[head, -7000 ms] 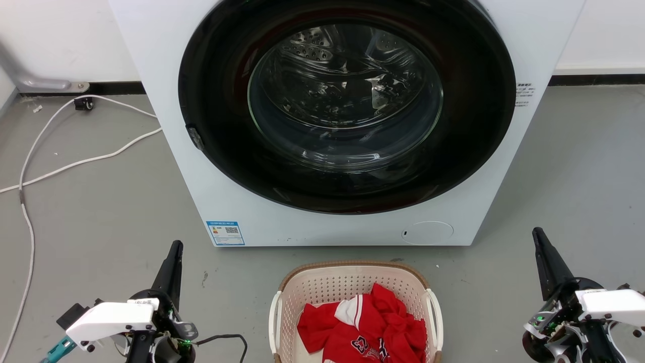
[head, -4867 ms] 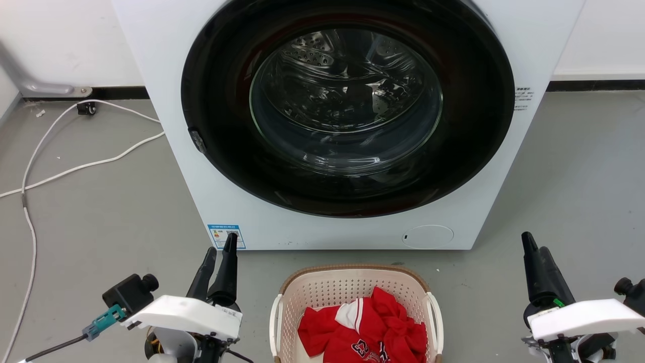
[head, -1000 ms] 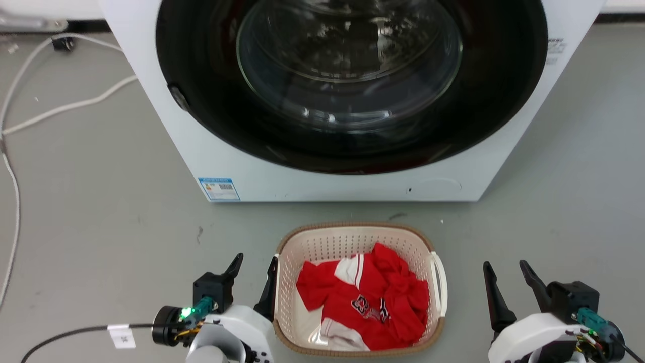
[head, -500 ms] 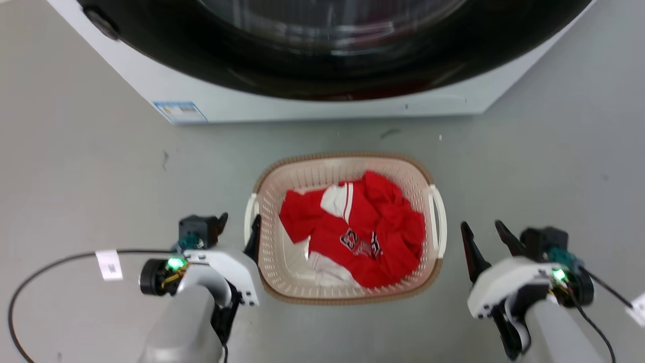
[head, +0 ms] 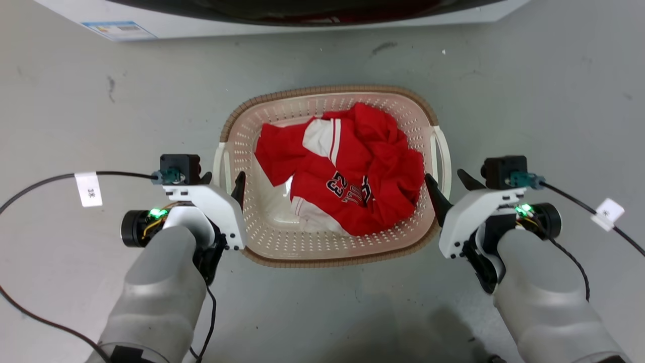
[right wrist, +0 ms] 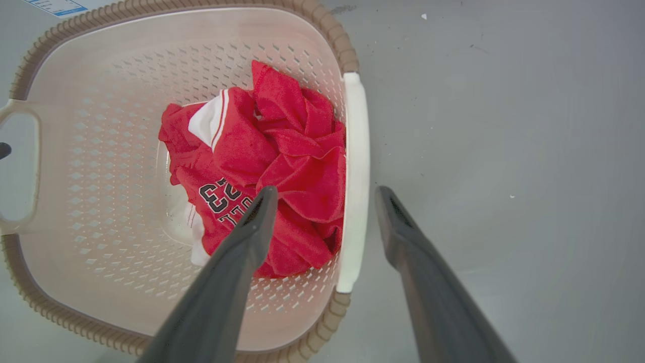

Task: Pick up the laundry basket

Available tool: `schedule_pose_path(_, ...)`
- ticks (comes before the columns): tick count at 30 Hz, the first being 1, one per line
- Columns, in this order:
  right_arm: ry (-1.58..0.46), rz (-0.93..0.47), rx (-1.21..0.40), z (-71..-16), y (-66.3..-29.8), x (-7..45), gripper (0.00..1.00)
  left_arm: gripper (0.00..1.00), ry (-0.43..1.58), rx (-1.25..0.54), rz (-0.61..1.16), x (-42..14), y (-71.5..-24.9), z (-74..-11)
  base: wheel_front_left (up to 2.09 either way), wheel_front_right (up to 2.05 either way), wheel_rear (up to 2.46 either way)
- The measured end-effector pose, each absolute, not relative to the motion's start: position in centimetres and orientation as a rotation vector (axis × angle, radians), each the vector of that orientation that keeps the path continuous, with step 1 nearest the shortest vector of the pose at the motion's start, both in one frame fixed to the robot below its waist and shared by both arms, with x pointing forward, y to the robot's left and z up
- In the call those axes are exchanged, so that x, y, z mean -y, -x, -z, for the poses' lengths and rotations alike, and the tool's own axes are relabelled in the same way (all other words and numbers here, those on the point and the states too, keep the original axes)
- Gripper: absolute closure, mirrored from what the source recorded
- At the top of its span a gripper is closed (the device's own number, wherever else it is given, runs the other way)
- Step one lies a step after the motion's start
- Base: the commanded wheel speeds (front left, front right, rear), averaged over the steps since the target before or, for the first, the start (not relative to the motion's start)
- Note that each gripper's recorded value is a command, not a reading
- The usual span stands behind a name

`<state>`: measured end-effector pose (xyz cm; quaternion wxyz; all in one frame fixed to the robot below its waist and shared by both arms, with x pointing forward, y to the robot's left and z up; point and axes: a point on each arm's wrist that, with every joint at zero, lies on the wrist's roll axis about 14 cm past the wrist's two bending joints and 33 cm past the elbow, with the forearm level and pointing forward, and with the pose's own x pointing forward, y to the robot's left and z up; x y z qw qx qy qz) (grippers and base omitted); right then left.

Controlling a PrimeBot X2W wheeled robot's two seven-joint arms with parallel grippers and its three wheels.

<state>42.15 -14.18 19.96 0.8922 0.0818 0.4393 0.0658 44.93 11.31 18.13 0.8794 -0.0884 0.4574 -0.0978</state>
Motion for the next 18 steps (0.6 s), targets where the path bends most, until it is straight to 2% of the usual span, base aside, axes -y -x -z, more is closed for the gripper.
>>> schedule_pose_path(13, -0.173, -0.17, -1.034, -16.9, -42.1, 13.5, 0.0, 0.0, 0.175, -1.095, 0.237, -10.7, -44.8, -14.6, 0.0, 0.0, 0.0)
schedule_pose_path(14, -0.175, -0.17, -1.048, -16.7, -42.0, 13.4, 0.1, 0.0, 0.179, -1.103, 0.233, -10.7, -44.8, -14.4, 0.0, 0.0, 0.0)
schedule_pose_path(15, -0.178, -0.17, -1.058, -16.5, -41.9, 13.4, 0.57, 0.48, 0.182, -1.115, 0.233, -10.7, -44.6, -14.2, 0.0, 0.0, 0.0)
schedule_pose_path(17, -0.184, -0.176, -1.074, -16.3, -41.7, 13.1, 1.0, 1.0, 0.184, -1.126, 0.239, -10.4, -44.6, -14.1, 0.0, 0.0, 0.0)
schedule_pose_path(18, -0.186, -0.18, -1.077, -16.3, -41.7, 12.9, 1.0, 1.0, 0.188, -1.13, 0.242, -10.3, -44.5, -14.1, 0.0, 0.0, 0.0)
